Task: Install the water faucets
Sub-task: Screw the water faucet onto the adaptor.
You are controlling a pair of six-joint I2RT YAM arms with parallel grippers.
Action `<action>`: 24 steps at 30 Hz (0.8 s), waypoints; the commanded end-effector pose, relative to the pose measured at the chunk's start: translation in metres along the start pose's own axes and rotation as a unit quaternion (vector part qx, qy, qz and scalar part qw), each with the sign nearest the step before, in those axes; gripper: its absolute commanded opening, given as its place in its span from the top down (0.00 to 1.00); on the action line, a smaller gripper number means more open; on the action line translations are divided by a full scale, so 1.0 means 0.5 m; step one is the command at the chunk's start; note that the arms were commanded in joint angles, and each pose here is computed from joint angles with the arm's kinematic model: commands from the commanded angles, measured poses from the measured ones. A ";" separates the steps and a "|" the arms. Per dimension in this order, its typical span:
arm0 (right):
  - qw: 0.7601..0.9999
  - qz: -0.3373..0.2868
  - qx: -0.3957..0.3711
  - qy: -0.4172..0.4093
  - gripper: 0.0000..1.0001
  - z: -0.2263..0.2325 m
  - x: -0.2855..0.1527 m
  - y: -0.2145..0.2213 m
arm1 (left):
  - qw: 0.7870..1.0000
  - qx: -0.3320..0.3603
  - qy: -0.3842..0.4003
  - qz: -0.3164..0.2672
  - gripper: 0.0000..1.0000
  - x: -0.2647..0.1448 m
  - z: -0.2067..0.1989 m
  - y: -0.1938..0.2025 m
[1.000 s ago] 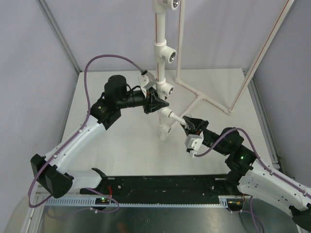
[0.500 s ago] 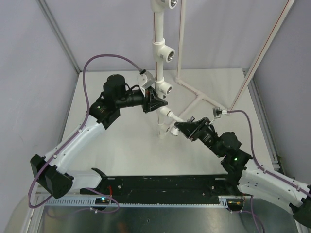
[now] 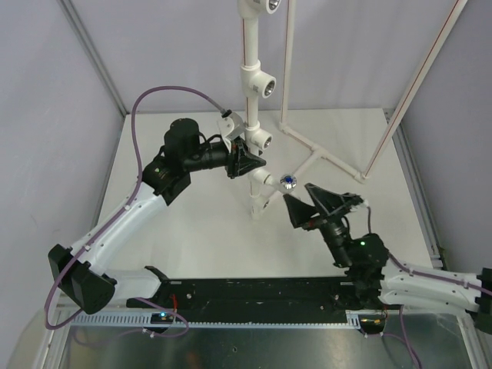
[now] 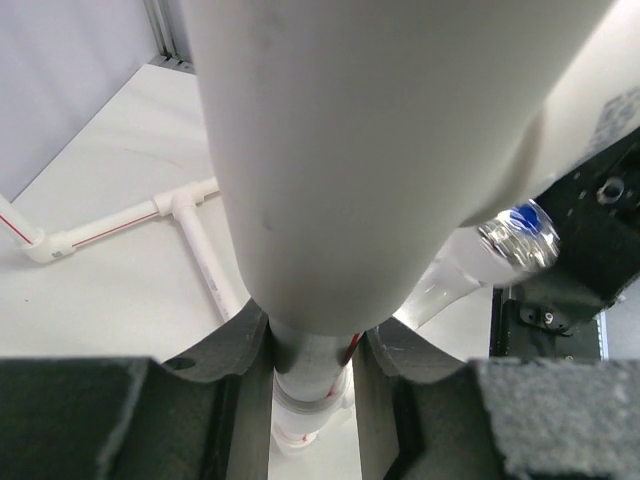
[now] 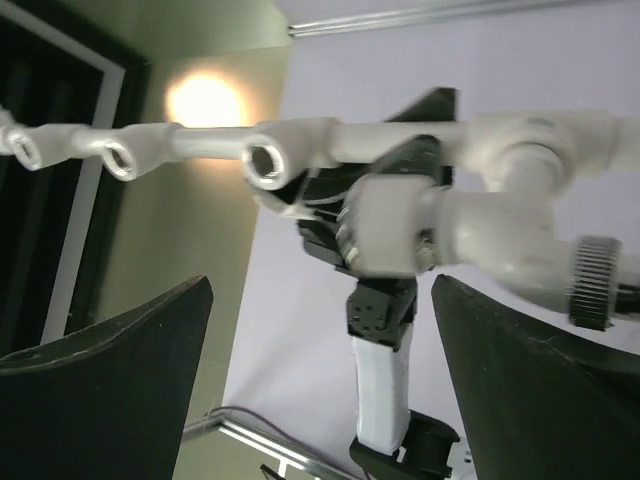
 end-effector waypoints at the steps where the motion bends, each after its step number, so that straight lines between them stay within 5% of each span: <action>1: 0.992 -0.060 -0.114 -0.013 0.01 0.028 -0.049 -0.075 | 0.992 -0.104 0.018 0.075 0.84 0.005 -0.024 0.086; 7: 0.943 -0.106 -0.292 0.120 0.01 -0.062 -0.145 -0.201 | 0.992 -0.103 0.019 0.075 0.84 0.006 -0.025 0.085; 11: 0.888 -0.091 -0.429 0.137 0.00 -0.025 -0.175 -0.239 | 0.991 -0.105 0.020 0.076 0.84 0.007 -0.025 0.086; 16: 0.769 -0.008 -0.615 0.177 0.01 0.001 -0.151 -0.228 | 0.991 -0.106 0.020 0.078 0.83 0.009 -0.023 0.089; 21: 0.635 0.087 -0.738 0.211 0.01 -0.040 -0.132 -0.214 | 0.992 -0.104 0.013 0.075 0.64 0.006 -0.021 0.086; 24: 0.609 0.092 -0.754 0.229 0.01 -0.051 -0.135 -0.225 | 0.993 -0.098 0.010 0.066 0.49 0.000 -0.026 0.073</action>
Point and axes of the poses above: each gripper's point midway between its finger pads, its own x axis out along the fingers, its own z axis along the line the jaws close on, y = z × x, the point moved 1 cm from there along -x, back along the fingers, and after that the axes turned 10 degrees about -x, right-handed, at the moved point
